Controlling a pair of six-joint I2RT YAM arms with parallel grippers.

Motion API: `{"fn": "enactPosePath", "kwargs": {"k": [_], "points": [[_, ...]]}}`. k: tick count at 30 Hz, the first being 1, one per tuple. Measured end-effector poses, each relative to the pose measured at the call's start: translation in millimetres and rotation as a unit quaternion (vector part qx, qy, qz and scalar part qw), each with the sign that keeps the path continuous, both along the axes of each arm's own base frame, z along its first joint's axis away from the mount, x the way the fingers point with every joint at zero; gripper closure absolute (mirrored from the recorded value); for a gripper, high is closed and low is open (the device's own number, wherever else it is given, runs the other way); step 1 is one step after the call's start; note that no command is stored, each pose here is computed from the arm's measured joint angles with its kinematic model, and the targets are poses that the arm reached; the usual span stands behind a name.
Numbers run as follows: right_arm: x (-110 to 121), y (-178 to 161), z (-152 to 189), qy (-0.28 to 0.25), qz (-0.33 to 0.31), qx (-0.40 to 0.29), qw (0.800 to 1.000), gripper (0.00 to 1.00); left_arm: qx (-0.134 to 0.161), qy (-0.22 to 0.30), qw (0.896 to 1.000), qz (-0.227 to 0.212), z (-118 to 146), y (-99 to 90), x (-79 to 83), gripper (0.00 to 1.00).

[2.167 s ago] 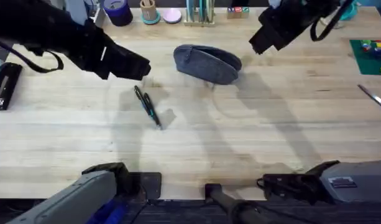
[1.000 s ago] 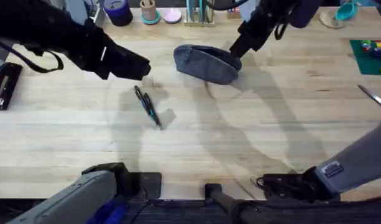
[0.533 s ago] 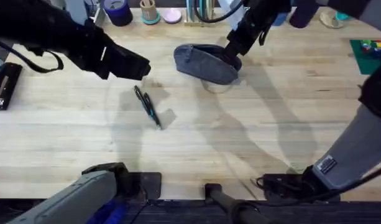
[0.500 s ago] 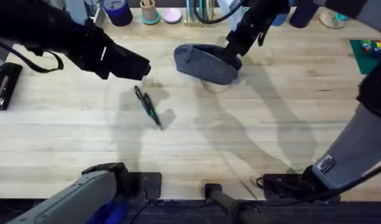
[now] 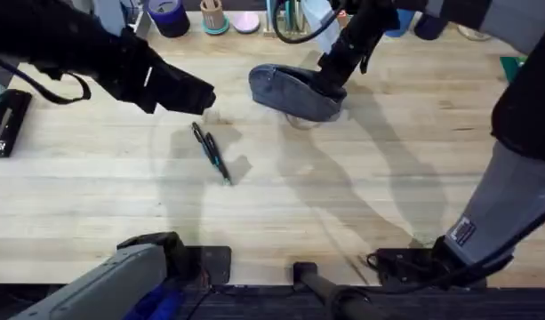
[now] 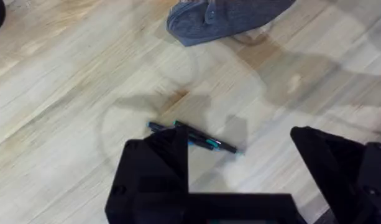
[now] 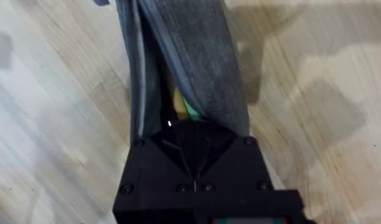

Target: Unzip the bag, pick up the pens from the table one at a time and place them inside, then zip the bag closed.

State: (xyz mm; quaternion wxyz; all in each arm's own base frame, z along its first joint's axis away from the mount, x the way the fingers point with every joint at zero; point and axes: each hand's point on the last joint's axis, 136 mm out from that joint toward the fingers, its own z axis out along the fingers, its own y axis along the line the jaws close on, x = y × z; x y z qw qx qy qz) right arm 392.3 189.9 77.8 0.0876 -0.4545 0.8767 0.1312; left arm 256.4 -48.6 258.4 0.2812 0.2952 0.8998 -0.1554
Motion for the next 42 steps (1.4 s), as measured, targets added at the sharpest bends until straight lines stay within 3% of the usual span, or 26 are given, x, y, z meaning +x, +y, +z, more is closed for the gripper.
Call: {"fn": "enactPosePath", "kwargs": {"k": [2, 4, 8, 11, 12, 35, 42], "points": [[0.1, 0.1, 0.3, 0.000, 0.000, 0.000, 1.000, 0.969, 0.000, 0.000, 1.000, 0.000, 0.0, 0.0, 0.0, 0.006], [-0.1, 0.4, 0.2, 0.000, 0.001, 0.001, 1.000, 0.873, 0.000, 0.000, 1.000, 0.000, 0.0, 0.0, 0.0, 0.006], [-2.1, 3.6, 1.2, 0.003, 0.003, 0.005, 1.000, 0.518, 0.000, 0.000, 1.000, 0.000, 0.0, 0.0, 0.0, 0.006], [-2.7, 6.2, 2.8, 0.004, 0.006, 0.010, 1.000, 0.092, 0.000, 0.000, 1.000, 0.000, 0.0, 0.0, 0.0, 0.006], [-3.2, 6.9, 3.2, 0.004, 0.007, 0.012, 1.000, 0.027, 0.000, 0.000, 1.000, 0.000, 0.0, 0.0, 0.0, 0.006], [-4.2, 7.1, 3.7, 0.006, 0.008, 0.012, 1.000, 0.006, 0.000, 0.004, 1.000, 0.000, -0.7, -0.2, -1.5, 0.006], [-9.1, 3.9, 17.5, 0.016, 0.007, 0.004, 1.000, 0.005, 0.002, 0.004, 1.000, 0.001, -1.1, 0.5, -1.4, 0.006]]}}
